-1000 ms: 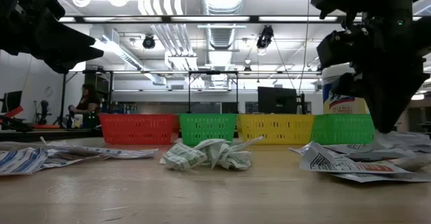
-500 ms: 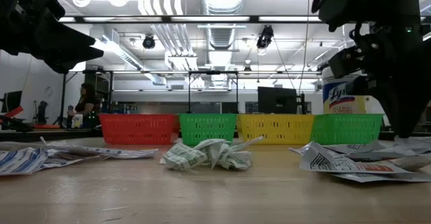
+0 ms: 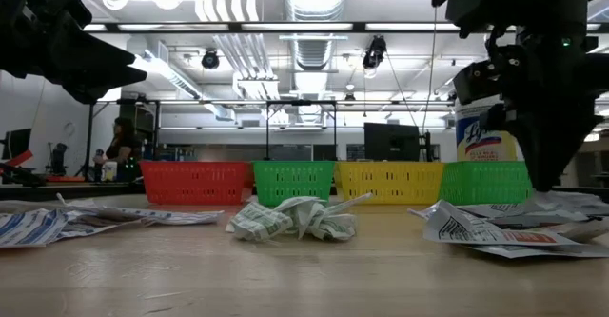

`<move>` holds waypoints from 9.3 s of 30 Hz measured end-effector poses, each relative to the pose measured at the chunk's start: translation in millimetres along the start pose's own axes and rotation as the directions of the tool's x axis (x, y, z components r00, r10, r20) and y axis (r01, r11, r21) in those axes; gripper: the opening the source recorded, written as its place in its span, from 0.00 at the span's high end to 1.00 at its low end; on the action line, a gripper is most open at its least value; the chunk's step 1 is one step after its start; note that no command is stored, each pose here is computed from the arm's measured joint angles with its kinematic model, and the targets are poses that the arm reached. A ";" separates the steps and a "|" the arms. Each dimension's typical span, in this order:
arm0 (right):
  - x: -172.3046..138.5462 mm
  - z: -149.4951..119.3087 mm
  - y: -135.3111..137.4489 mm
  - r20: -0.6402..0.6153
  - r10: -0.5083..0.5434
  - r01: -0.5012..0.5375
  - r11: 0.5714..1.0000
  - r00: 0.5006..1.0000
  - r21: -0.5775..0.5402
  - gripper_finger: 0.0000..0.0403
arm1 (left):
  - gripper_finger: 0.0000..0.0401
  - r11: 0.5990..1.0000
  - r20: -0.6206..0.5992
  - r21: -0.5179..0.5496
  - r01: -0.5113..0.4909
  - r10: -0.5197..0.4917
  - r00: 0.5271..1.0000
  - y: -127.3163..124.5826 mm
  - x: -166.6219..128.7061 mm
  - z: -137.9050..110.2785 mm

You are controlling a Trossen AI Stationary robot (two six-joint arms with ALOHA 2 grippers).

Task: Pick & Place First Aid Supplies
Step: Put the alcohol pad into the red basket

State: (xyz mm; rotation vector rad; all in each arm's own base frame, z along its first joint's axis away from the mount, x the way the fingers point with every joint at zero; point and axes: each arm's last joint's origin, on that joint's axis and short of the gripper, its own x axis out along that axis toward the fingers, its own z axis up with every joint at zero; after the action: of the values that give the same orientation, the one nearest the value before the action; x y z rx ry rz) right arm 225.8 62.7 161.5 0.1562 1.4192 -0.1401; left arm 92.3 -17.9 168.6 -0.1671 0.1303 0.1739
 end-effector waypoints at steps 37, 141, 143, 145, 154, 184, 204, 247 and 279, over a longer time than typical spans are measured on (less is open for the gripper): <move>-50.3 60.7 11.9 0.785 -0.102 0.133 0.991 0.612 0.025 0.98 | 0.53 0.994 0.091 -0.093 0.057 -0.049 0.995 -11.3 20.0 -3.5; -67.9 72.7 16.1 0.887 -0.067 0.193 0.981 0.457 -0.025 0.98 | 0.99 0.995 -0.108 0.096 -0.034 0.044 0.993 -86.5 211.9 95.8; -67.8 72.7 16.0 0.886 -0.066 0.177 0.984 0.459 -0.019 0.98 | 1.00 0.995 -0.109 0.096 -0.034 0.044 0.993 -86.2 212.0 95.7; -67.5 72.5 15.9 0.884 -0.066 0.173 0.985 0.463 -0.017 0.98 | 1.00 0.995 -0.111 0.097 -0.034 0.045 0.993 -86.1 212.0 95.4; -62.9 69.9 16.2 0.858 -0.032 0.128 0.991 0.513 -0.040 0.87 | 1.00 0.993 -0.167 0.112 -0.043 0.061 0.984 -84.5 211.0 89.4; -53.0 22.3 32.6 0.694 0.006 0.177 0.965 0.720 -0.192 0.82 | 1.00 0.872 -0.452 0.247 -0.422 0.489 0.746 -26.7 155.8 94.0; -79.8 -39.2 -2.1 0.809 0.108 0.007 0.991 0.578 -0.137 0.83 | 1.00 0.855 -0.579 0.243 -0.459 0.508 0.638 24.0 148.9 90.6; -68.2 -45.2 -5.4 0.815 0.111 -0.048 0.994 0.569 -0.102 0.81 | 0.94 0.920 -0.625 0.093 -0.382 0.352 0.697 47.2 144.4 40.2; -67.8 -45.4 -5.6 0.812 0.110 -0.046 0.994 0.573 -0.102 0.83 | 0.77 0.995 -0.534 -0.055 -0.081 0.039 0.845 12.2 125.6 90.5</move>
State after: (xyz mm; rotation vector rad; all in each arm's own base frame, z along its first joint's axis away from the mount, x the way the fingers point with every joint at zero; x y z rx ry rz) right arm 170.8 66.2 221.9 0.0733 0.4613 -0.0685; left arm 223.0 30.1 237.3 -0.2854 0.6892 0.1916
